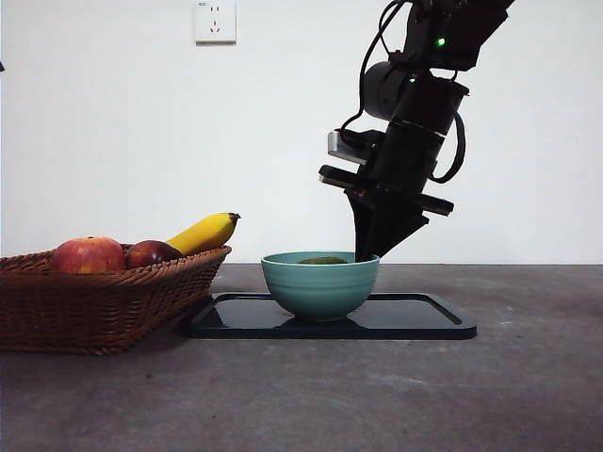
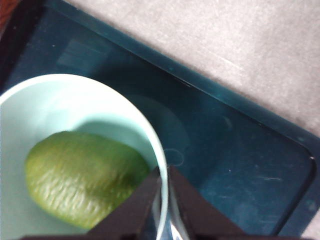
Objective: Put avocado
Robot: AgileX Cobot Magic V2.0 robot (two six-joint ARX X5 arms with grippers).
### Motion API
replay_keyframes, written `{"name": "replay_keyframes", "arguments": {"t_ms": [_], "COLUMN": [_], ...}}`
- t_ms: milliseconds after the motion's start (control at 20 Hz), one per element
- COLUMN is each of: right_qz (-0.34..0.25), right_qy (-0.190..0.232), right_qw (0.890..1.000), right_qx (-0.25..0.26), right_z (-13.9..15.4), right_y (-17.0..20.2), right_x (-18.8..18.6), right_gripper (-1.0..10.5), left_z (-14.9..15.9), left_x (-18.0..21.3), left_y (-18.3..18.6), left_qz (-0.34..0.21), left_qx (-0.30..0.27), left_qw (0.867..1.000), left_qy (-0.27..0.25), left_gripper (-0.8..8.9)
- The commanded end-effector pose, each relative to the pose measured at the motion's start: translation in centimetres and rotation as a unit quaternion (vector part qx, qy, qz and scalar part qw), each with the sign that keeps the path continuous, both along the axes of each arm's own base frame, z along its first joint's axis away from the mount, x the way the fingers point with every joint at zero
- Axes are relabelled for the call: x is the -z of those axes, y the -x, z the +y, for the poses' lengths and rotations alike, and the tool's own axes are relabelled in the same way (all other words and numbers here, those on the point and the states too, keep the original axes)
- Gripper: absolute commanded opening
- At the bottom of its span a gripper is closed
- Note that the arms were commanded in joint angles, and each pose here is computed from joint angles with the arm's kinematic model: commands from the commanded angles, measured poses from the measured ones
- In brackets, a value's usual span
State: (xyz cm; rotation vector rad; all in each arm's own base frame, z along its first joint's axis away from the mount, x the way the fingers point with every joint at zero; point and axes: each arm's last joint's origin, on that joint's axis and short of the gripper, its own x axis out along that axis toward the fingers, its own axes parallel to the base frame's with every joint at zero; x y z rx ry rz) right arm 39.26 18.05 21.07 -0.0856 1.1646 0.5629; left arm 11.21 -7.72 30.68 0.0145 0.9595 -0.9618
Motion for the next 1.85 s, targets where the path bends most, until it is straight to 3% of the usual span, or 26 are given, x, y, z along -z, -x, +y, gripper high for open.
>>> {"name": "replay_keyframes", "arguments": {"t_ms": [50, 150, 300, 400, 600, 750, 950, 1400, 1600, 1850], "right_qz": [-0.004, -0.004, 0.006, -0.005, -0.072, -0.08, -0.116, -0.15, -0.135, -0.108], "right_qy": [-0.002, -0.002, 0.002, 0.007, -0.007, -0.01, -0.028, -0.075, -0.124, -0.122], "right_qw": [1.0, 1.0, 1.0, 1.0, 0.997, 0.997, 0.993, 0.984, 0.978, 0.979], "right_qx": [-0.007, -0.007, -0.001, 0.003, 0.009, 0.004, -0.007, -0.064, -0.102, -0.126], "right_z": [0.5, 0.6, 0.5, 0.2, -1.2, -2.8, -4.6, -7.7, -7.9, -7.5], "right_y": [-0.6, -0.5, -0.4, -0.1, 2.8, 7.0, 12.7, 25.0, 27.8, 28.7], "right_x": [0.4, 0.4, 0.3, -1.1, -8.3, -13.1, -16.9, -14.0, -11.3, -9.2], "right_gripper": [0.1, 0.2, 2.1, 2.1, 2.1, 2.1, 2.1, 2.1, 2.1, 2.1], "left_z": [-0.2, -0.1, -0.1, -0.1, -0.2, -0.2, -0.2, -0.2, -0.2, -0.2], "left_x": [-0.2, -0.2, -0.2, -0.2, -0.2, -0.2, -0.2, -0.2, -0.2, -0.3], "left_y": [-0.1, -0.1, -0.1, -0.1, -0.1, -0.1, -0.1, -0.1, -0.2, -0.2], "left_qz": [-0.005, -0.005, -0.005, -0.005, -0.005, -0.005, -0.006, -0.007, -0.01, -0.014], "left_qx": [0.007, 0.007, 0.007, 0.007, 0.007, 0.007, 0.007, 0.007, 0.007, 0.007], "left_qw": [1.0, 1.0, 1.0, 1.0, 1.0, 1.0, 1.0, 1.0, 1.0, 1.0], "left_qy": [0.002, 0.002, 0.002, 0.002, 0.003, 0.003, 0.003, 0.003, 0.005, 0.007], "left_gripper": [3.11, 3.11, 3.11, 3.11, 3.11, 3.11, 3.11, 3.11, 3.11, 3.11]}}
